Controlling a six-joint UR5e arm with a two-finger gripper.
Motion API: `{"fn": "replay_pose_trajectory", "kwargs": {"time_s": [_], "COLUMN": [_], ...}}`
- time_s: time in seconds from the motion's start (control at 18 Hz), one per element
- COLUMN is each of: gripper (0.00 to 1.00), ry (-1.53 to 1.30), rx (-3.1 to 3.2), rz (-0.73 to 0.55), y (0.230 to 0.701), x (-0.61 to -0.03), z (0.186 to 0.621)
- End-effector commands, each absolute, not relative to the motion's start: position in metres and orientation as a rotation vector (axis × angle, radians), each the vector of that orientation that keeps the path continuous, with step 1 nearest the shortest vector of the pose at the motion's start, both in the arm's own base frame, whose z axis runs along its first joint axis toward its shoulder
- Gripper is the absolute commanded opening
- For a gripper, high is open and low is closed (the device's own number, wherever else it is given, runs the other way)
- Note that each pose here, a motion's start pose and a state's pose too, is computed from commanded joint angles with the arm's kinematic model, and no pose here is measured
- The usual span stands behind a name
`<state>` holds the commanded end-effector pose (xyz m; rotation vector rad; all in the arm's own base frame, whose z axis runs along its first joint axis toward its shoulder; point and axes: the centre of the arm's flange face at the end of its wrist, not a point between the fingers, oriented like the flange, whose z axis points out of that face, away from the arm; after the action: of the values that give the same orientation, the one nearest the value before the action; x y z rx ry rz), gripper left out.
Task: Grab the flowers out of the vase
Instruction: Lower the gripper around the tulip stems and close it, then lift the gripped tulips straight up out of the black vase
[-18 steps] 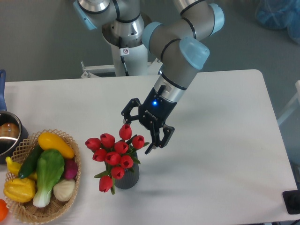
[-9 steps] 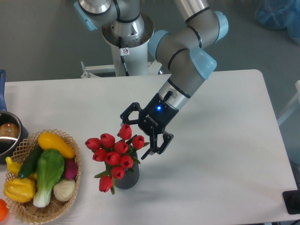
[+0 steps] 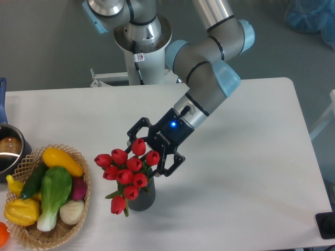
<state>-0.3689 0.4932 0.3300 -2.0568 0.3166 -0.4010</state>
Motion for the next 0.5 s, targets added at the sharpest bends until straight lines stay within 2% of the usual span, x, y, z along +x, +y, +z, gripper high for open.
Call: {"fn": "replay_pose_trajectory", "kwargs": {"time_s": [0.06, 0.5], "gripper": [0.0, 0.0], "ry": [0.313, 0.267], "rx": [-2.057, -1.993], "rz": [-0.399, -0.395], "y": [0.492, 0.479], "x": [-0.37, -0.389], "z": [0.331, 0.344]}}
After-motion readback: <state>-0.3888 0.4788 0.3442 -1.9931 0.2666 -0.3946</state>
